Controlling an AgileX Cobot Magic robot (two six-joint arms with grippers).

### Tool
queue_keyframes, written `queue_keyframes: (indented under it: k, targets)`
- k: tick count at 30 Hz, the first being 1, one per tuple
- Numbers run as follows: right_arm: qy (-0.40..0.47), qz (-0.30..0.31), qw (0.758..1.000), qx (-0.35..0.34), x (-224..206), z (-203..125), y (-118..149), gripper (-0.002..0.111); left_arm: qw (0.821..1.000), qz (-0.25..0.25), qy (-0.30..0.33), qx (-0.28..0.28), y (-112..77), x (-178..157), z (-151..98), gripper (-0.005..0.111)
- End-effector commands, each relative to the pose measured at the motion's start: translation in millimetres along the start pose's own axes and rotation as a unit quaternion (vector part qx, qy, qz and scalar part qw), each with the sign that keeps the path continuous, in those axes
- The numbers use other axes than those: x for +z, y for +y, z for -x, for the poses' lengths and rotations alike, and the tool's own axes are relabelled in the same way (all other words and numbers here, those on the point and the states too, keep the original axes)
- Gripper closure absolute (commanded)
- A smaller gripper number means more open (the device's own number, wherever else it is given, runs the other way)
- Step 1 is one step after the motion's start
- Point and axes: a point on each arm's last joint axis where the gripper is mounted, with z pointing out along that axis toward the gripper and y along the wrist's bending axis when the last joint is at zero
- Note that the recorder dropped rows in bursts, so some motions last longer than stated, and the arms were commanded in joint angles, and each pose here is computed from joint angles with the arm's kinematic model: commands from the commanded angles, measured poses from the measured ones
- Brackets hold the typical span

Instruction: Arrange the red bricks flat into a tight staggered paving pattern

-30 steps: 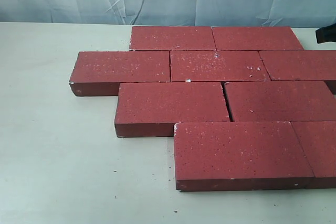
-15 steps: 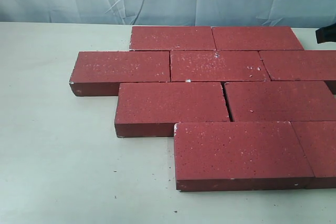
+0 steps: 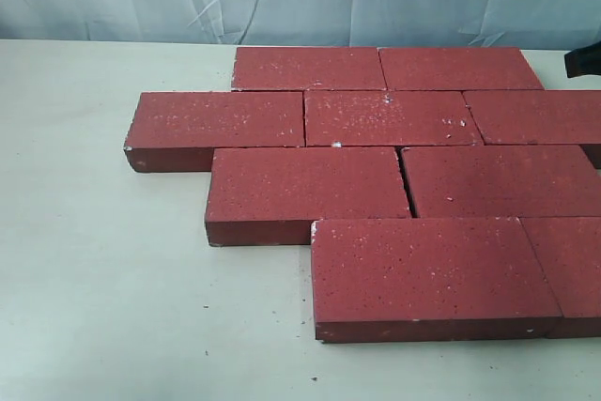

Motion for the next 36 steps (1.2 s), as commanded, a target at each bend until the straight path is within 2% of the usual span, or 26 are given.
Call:
queue_keyframes:
  k: [1,6,32,34,36]
  targets:
    - [-0.008,-0.002,1.0,0.002,-2,1,-1,0.109,1.0,-0.007,0.003,-0.006,-1.7,2,-9,0.107]
    - [-0.008,-0.002,1.0,0.002,-2,1,-1,0.109,1.0,-0.007,0.019,-0.007,-1.8,2,-11,0.107]
    - [-0.007,-0.002,1.0,0.002,-2,1,-1,0.109,1.0,-0.009,0.014,-0.013,-2.1,2,-11,0.107]
    - [-0.035,-0.004,0.999,0.001,-2,6,-2,0.109,1.0,-0.009,0.014,-0.013,-2.1,2,-11,0.107]
    - [-0.104,0.0,0.994,0.022,-8,14,-1,0.109,1.0,-0.009,0.014,-0.013,-2.1,2,-11,0.107]
